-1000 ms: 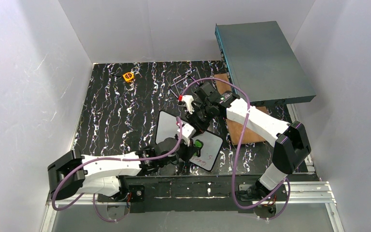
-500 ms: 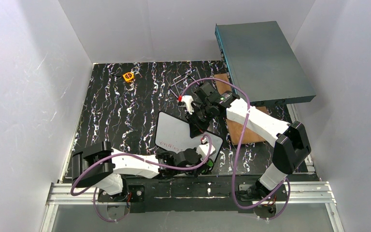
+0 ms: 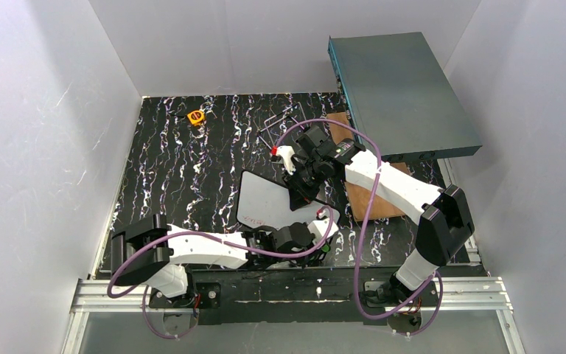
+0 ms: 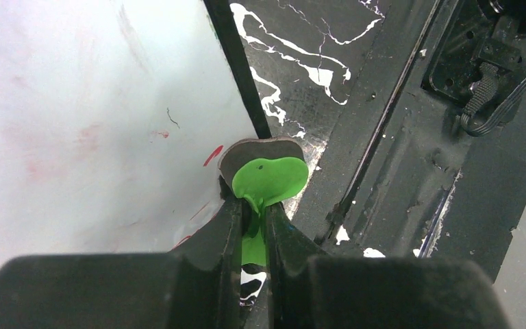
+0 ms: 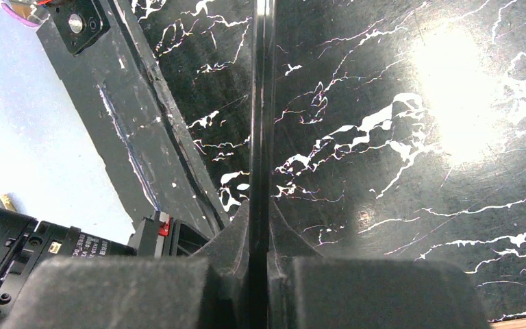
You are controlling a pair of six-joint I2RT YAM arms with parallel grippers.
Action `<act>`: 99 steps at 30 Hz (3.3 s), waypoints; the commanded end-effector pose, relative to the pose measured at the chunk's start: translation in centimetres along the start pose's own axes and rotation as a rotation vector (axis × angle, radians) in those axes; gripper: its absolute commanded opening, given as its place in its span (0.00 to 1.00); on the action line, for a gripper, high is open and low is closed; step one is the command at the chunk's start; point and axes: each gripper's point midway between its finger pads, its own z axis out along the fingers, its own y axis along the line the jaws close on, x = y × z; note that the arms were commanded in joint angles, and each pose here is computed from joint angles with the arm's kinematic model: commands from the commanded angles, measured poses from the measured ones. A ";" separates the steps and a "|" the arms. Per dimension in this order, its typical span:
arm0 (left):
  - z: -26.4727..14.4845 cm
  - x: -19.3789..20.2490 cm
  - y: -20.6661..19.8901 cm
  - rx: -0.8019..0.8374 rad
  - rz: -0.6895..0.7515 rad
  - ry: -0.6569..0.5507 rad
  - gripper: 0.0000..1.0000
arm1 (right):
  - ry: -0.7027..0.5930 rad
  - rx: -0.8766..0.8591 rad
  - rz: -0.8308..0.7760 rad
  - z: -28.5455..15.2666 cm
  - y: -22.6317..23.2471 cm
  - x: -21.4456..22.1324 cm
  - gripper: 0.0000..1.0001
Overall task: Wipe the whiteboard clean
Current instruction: Erase the center of the board with the whiteboard.
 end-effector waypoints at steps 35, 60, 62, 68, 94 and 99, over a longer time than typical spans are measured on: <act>-0.9 3.8 2.1 -0.021 -0.092 0.022 0.00 | -0.031 -0.010 -0.087 0.7 0.4 -1.1 0.01; -2.1 -7.2 3.2 -0.037 0.102 -0.139 0.00 | -0.036 0.015 -0.088 0.3 0.0 -1.2 0.01; -2.4 -7.1 3.7 -0.051 0.087 -0.140 0.00 | -0.038 0.012 -0.089 0.3 0.0 -1.2 0.01; -2.2 -4.0 4.0 -0.036 0.018 -0.070 0.00 | -0.041 0.005 -0.088 0.3 0.2 -1.2 0.01; -7.6 -0.3 14.9 -0.435 -0.257 -0.206 0.00 | -0.043 0.000 -0.089 0.3 0.2 -1.2 0.01; -9.0 1.0 16.4 -0.463 -0.316 -0.218 0.00 | -0.044 0.000 -0.090 0.3 0.3 -1.2 0.01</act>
